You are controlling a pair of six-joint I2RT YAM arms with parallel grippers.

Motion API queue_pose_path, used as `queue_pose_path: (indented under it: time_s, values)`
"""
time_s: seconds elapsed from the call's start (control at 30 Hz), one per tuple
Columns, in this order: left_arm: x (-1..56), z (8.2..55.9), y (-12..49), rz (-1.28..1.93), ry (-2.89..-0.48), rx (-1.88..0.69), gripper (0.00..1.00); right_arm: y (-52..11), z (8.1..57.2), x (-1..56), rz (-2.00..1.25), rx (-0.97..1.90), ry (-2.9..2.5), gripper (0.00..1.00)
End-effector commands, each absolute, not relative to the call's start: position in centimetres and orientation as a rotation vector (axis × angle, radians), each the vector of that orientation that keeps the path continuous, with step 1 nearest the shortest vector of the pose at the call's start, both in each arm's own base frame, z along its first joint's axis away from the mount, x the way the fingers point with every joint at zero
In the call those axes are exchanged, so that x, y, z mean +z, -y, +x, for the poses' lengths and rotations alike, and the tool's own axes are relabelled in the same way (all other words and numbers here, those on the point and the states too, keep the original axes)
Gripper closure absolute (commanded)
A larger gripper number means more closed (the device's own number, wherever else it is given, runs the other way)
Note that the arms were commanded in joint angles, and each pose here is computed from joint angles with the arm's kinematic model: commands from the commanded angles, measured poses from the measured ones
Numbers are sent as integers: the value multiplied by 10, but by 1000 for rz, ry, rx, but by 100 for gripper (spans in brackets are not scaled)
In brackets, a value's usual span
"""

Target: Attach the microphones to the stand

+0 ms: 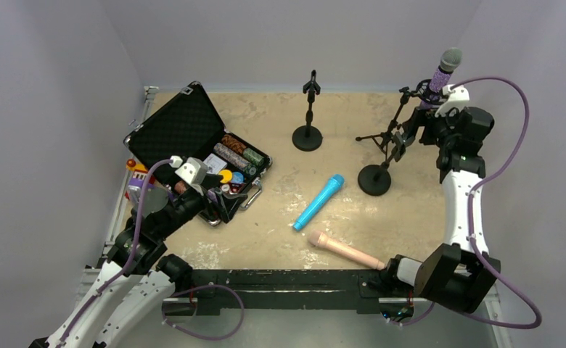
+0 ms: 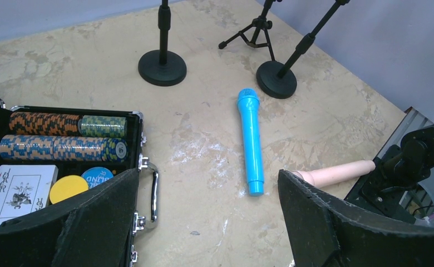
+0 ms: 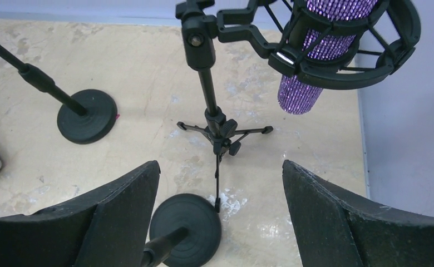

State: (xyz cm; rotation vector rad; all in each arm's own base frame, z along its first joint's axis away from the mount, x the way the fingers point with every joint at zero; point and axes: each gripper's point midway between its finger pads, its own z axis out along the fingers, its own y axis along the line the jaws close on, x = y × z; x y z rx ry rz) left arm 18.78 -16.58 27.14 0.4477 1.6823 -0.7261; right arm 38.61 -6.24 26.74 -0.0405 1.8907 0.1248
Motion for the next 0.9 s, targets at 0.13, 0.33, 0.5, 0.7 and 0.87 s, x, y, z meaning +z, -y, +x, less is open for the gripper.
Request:
queue_pose_path:
  time_s: [0.13, 0.33, 0.5, 0.7, 0.87]
  values:
    - [279, 186, 167, 462, -1649, -735, 1, 53, 375, 347, -69, 116, -1732, 16]
    - [280, 187, 167, 466, -1649, -728, 1, 52, 370, 374, -92, 94, -1679, 15]
    - [282, 189, 169, 472, -1649, -726, 1, 34, 353, 409, -195, 105, -1600, 16]
    - [284, 198, 177, 485, -1644, -738, 1, -38, 314, 430, -602, 351, -1523, 18]
    - [287, 210, 189, 508, -1647, -751, 1, -111, 271, 427, -993, 549, -1431, 17]
